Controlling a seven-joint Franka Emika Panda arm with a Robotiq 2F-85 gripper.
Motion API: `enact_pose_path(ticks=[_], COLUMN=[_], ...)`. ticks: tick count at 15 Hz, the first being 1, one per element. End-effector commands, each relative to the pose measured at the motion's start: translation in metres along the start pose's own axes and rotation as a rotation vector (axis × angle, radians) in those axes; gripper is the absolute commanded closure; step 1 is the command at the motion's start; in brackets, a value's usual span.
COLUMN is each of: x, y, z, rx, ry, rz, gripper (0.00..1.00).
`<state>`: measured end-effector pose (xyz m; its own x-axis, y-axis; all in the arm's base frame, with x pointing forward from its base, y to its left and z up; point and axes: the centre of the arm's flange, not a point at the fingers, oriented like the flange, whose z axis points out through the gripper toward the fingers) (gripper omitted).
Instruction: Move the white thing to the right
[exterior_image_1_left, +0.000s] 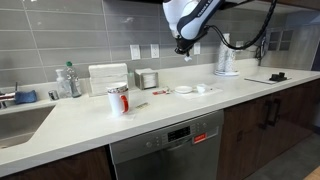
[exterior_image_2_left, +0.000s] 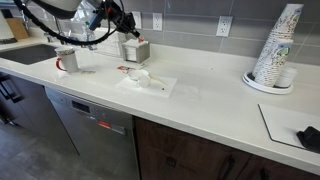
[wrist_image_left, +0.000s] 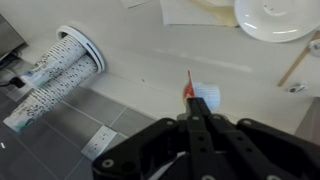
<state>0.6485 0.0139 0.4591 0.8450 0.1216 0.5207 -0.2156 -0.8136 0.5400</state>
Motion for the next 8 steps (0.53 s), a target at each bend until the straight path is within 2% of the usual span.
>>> enact_pose_path(ticks=[1,8], x=[0.016,0.018], y=[-0.001,0.001], z=[0.042,0.117], rx=[-0.136,-0.243], ry=[-0.04,-0.214], rz=[0.041,0.075], gripper=[1.0,1.0])
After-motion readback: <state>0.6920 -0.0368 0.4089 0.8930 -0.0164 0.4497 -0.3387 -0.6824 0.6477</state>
